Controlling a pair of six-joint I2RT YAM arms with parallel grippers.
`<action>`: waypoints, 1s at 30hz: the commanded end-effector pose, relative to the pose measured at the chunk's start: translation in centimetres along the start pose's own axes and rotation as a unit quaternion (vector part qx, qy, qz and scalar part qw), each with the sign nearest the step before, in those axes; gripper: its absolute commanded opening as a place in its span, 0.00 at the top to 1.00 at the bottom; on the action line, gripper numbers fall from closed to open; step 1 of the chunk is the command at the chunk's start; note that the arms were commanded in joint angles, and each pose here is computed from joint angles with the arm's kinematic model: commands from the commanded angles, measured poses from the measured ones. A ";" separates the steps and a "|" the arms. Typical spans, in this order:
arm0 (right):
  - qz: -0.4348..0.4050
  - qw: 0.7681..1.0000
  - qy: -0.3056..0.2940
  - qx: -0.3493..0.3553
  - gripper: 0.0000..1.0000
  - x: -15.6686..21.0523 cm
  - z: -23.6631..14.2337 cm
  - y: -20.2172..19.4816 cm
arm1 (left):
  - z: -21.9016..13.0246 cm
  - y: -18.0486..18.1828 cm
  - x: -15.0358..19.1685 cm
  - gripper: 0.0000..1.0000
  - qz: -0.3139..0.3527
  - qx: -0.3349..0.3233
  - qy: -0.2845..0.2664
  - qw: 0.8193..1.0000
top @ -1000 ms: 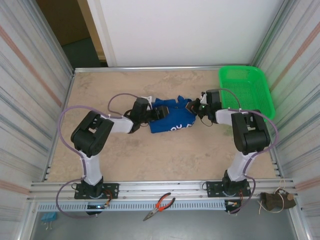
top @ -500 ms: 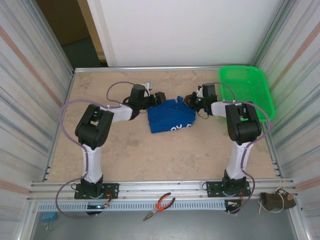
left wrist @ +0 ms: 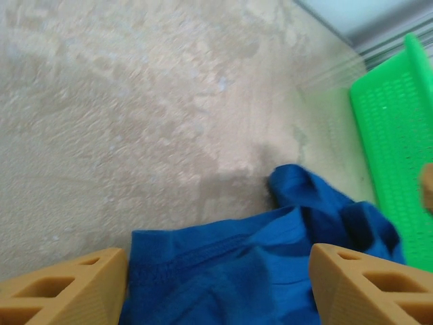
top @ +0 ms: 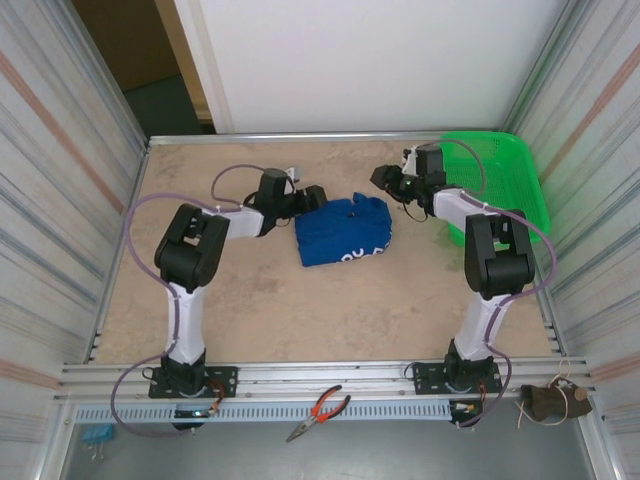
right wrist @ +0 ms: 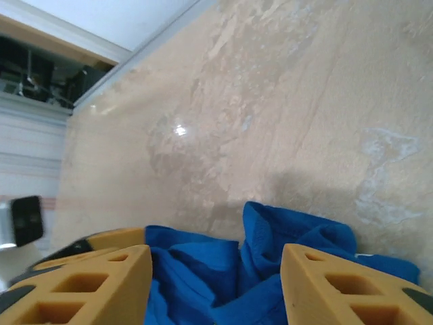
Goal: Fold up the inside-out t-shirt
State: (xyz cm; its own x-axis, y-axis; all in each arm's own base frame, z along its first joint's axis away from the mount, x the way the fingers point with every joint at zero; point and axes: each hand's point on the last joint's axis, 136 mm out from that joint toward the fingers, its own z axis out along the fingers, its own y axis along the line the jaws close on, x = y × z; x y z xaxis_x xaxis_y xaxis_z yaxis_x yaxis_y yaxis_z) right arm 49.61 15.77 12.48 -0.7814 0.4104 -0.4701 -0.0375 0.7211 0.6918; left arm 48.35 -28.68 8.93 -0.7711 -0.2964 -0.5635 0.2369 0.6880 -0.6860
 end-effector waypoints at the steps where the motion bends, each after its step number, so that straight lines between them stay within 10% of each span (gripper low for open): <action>1: -0.035 0.997 0.039 0.055 0.41 1.7 -0.1 -2.3 | -3.2 -4.7 -2.9 0.29 0.022 0.054 -0.040 0.998; 10: -0.034 0.995 0.087 0.046 0.55 4.0 1.4 -2.5 | -6.3 -6.4 -0.5 0.29 0.020 0.059 -0.042 0.997; 16: -0.036 0.995 0.085 0.037 1.00 3.5 1.7 -1.8 | -6.5 -5.8 1.0 0.29 0.015 0.051 -0.035 0.998; 30: 0.057 0.991 0.025 0.119 1.00 1.5 4.0 -7.9 | -5.7 -2.9 3.2 0.29 0.006 0.013 -0.020 1.000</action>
State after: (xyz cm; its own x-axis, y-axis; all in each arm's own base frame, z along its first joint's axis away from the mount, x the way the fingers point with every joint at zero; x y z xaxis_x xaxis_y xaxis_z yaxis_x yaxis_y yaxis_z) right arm 50.39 14.21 6.09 -0.8225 0.4059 -0.3984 0.1012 0.7937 0.5998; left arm 41.87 -28.10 12.12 -0.7537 -0.3067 -0.5813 0.2689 0.6630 -0.6986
